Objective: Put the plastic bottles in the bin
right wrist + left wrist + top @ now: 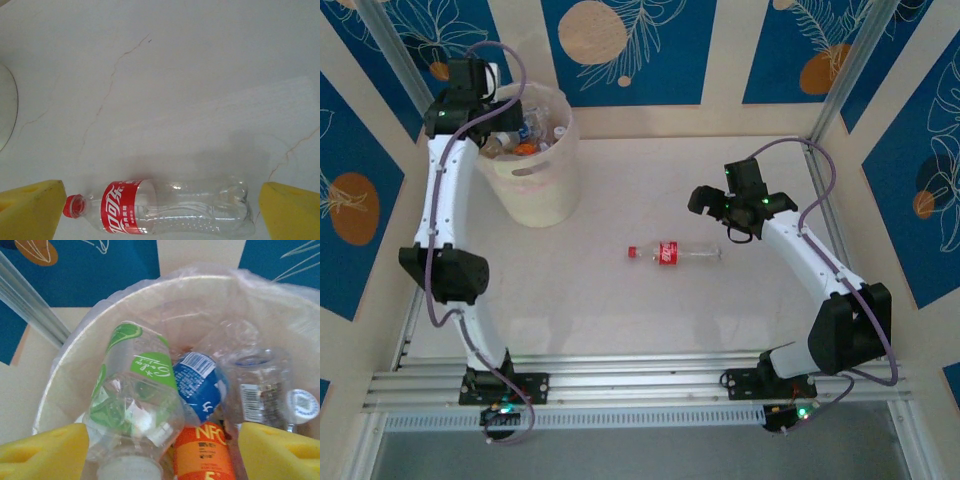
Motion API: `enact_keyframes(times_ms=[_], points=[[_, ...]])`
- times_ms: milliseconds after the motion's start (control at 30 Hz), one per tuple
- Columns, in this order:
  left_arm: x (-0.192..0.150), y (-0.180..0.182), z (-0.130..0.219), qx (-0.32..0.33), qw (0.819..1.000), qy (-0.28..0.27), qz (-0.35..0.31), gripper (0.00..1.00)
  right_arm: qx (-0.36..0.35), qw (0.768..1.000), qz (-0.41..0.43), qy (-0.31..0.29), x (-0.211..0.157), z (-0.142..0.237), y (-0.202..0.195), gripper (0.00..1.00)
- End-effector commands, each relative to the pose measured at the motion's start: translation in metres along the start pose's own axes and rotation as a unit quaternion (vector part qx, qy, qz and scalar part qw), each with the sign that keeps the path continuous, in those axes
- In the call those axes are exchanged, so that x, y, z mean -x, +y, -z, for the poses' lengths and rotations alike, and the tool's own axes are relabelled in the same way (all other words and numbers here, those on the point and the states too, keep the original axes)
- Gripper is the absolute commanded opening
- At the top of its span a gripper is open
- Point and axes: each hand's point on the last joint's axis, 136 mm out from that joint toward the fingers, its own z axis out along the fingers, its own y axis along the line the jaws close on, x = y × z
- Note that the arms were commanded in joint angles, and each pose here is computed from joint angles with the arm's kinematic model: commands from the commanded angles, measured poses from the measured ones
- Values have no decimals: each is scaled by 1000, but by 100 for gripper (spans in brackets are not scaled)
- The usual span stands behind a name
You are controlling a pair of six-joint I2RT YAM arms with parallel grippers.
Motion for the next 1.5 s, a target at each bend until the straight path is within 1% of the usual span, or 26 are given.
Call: enact_keyframes(times_ms=[0, 100, 200, 300, 467, 600, 667, 767, 967, 1167, 1333, 1400, 1467], points=[[11, -2, 23, -28, 999, -38, 24, 67, -3, 1000, 12, 1, 2, 2, 3, 99], [2, 0, 20, -22, 999, -37, 27, 62, 1, 1000, 10, 5, 2, -1, 5, 99], [-7, -3, 10, -30, 999, -24, 24, 61, 1, 1000, 10, 8, 1, -2, 6, 99], [-14, -13, 2, -52, 998, -10, 28, 58, 0, 1000, 12, 8, 1, -2, 7, 99], [-24, -27, -5, -91, 995, 0, 48, 57, -1, 1000, 11, 7, 1, -1, 8, 99], [-37, -25, -7, -83, 995, 12, 53, 57, -1, 1000, 13, 10, 1, -2, 8, 99], [-38, -20, -3, -73, 996, 10, 51, 57, -2, 1000, 16, 12, 1, -2, 8, 99], [-29, -16, 8, -65, 997, -3, 45, 59, -3, 1000, 23, 17, 1, -5, 10, 99], [-2, -13, 43, -70, 996, -43, 44, 64, 2, 999, 34, 34, -2, -15, 14, 99], [8, -15, 75, -86, 993, -70, 49, 67, 1, 997, 50, 62, -8, -36, 17, 99], [-1, -26, 101, -116, 988, -85, 54, 72, 8, 994, 69, 89, -8, -56, 24, 99], [-14, -39, 111, -138, 985, -87, 53, 73, 1, 992, 71, 101, -10, -64, 23, 99], [-32, -62, 119, -165, 982, -84, 44, 74, -5, 991, 67, 117, -12, -71, 21, 99]])
